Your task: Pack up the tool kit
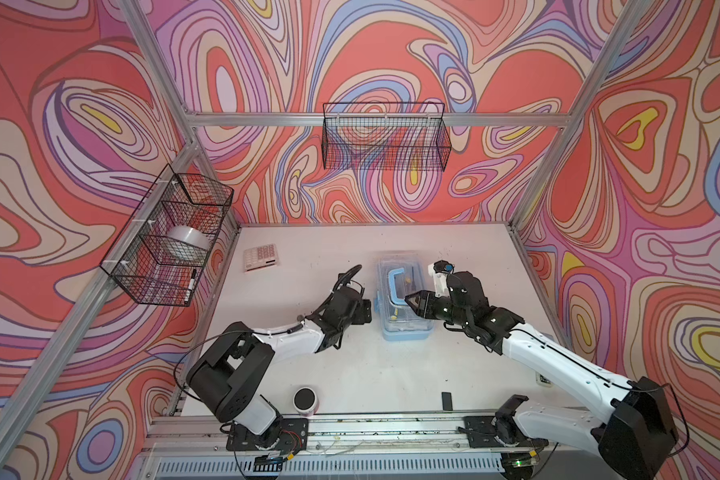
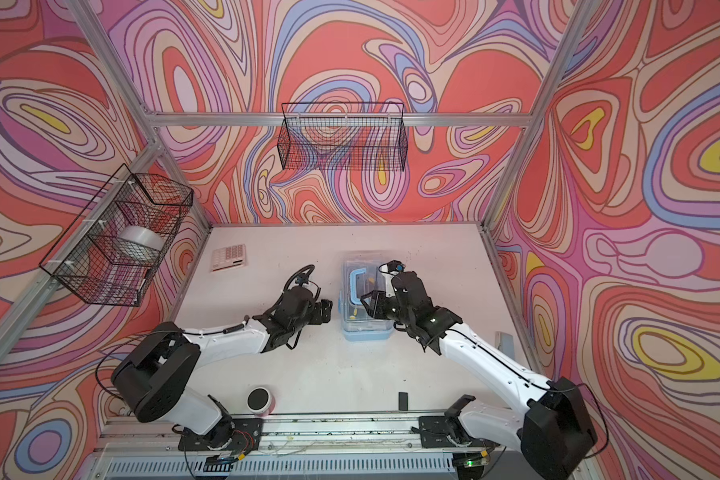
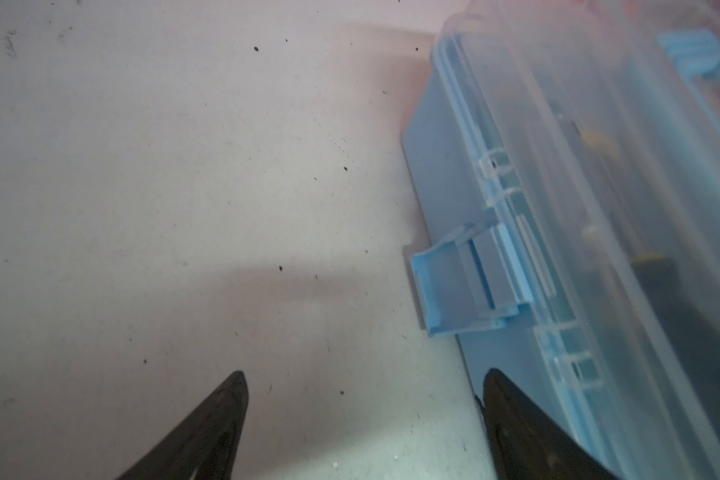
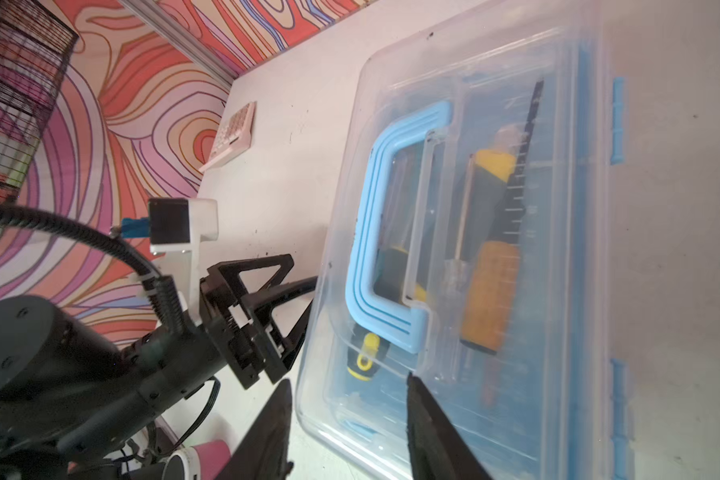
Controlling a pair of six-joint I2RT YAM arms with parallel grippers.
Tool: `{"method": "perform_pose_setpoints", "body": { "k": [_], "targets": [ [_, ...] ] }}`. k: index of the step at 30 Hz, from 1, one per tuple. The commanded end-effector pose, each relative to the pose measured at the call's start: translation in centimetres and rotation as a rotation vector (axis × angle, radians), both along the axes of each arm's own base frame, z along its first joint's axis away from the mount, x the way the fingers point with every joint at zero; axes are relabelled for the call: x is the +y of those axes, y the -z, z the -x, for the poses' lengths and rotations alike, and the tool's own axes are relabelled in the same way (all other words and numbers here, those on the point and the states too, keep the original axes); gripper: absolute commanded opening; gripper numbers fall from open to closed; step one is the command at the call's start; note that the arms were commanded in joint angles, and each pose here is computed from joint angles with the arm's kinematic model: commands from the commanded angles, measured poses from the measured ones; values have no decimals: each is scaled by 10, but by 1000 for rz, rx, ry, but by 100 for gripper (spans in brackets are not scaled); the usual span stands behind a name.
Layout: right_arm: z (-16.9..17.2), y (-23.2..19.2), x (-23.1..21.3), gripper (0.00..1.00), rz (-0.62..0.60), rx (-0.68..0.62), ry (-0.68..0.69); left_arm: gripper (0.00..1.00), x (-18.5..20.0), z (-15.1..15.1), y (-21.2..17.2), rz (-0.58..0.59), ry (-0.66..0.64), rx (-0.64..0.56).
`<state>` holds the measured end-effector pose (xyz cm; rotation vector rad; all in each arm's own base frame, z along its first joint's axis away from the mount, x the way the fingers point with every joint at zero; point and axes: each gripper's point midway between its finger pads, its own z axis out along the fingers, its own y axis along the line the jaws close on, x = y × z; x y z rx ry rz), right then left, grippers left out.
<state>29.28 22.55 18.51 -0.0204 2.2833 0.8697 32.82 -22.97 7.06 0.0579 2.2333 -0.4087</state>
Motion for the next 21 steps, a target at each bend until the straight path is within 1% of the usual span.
{"method": "perform_pose_setpoints", "body": {
  "k": [1,5,7,8,13,21],
  "targets": [
    [-8,-6,3,46,-14,-55,2,89,-9,-10,-33,56,-23,-195],
    [-12,4,5,44,5,-33,-1,89,-12,-7,-18,49,-14,-203],
    [-13,7,6,44,13,-26,1,88,-18,-8,-18,65,12,-230],
    [-14,8,5,43,18,-23,5,88,-16,-2,-8,53,28,-225],
    [-18,11,5,43,34,-19,13,86,-22,1,6,48,69,-232],
    [-19,14,5,42,33,-13,21,85,-28,2,14,64,84,-236]
  ]
}}
